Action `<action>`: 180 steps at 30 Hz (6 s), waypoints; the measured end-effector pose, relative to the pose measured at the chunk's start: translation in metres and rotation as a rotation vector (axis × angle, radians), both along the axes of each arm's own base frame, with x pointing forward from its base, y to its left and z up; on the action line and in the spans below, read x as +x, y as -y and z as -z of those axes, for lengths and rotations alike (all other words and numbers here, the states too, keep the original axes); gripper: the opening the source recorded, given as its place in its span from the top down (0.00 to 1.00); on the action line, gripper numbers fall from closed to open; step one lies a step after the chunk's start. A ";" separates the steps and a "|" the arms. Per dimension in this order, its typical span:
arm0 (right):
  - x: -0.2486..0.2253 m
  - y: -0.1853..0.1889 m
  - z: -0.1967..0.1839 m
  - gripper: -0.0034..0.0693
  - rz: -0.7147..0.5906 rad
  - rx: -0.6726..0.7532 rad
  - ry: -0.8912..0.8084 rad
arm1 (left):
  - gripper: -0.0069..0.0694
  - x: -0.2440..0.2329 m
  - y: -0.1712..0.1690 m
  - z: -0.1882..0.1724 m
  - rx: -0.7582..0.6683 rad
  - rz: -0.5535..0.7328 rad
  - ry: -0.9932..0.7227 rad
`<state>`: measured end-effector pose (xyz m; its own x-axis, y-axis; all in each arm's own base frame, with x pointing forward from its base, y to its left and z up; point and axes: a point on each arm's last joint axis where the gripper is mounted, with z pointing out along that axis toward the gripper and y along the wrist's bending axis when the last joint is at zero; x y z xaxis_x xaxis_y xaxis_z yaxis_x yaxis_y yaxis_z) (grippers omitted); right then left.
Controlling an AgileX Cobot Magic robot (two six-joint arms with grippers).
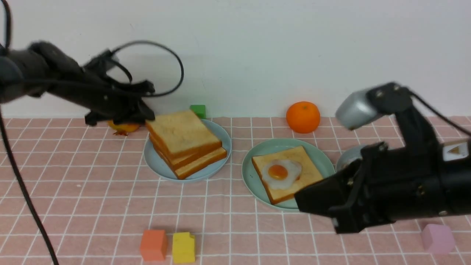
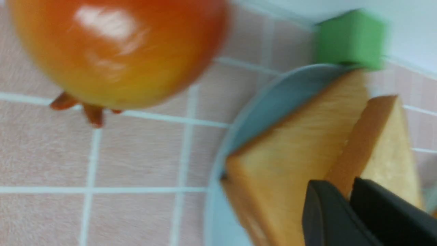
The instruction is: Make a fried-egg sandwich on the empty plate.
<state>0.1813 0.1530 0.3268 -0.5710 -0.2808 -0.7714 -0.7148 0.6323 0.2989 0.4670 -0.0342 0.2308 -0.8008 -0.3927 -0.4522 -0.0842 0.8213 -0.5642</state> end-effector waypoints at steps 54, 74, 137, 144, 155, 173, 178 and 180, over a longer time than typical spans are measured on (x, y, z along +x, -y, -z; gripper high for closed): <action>-0.071 0.074 -0.056 0.73 0.257 -0.065 0.224 | 0.18 -0.078 0.119 -0.092 -0.170 0.477 0.019; -0.152 0.142 0.028 0.96 0.483 0.220 0.579 | 0.89 -0.384 0.026 -0.168 0.137 0.414 0.305; -0.154 0.145 0.034 0.93 0.514 0.289 0.601 | 0.89 -0.414 -0.035 0.055 0.434 -0.218 0.626; -0.153 0.147 0.034 0.93 0.582 0.249 0.625 | 0.89 -0.414 -0.035 0.055 0.434 -0.218 0.627; -0.137 0.156 0.084 0.92 0.911 0.029 0.627 | 0.89 -0.414 -0.035 0.055 0.434 -0.217 0.627; -0.130 0.149 0.156 0.89 0.877 -0.003 0.339 | 0.89 -0.414 -0.035 0.055 0.433 -0.216 0.629; -0.130 0.149 0.156 0.88 0.877 -0.004 0.339 | 0.88 -0.414 -0.035 0.055 0.433 -0.216 0.629; -0.130 0.149 0.156 0.88 0.877 -0.004 0.339 | 0.88 -0.414 -0.035 0.055 0.432 -0.216 0.629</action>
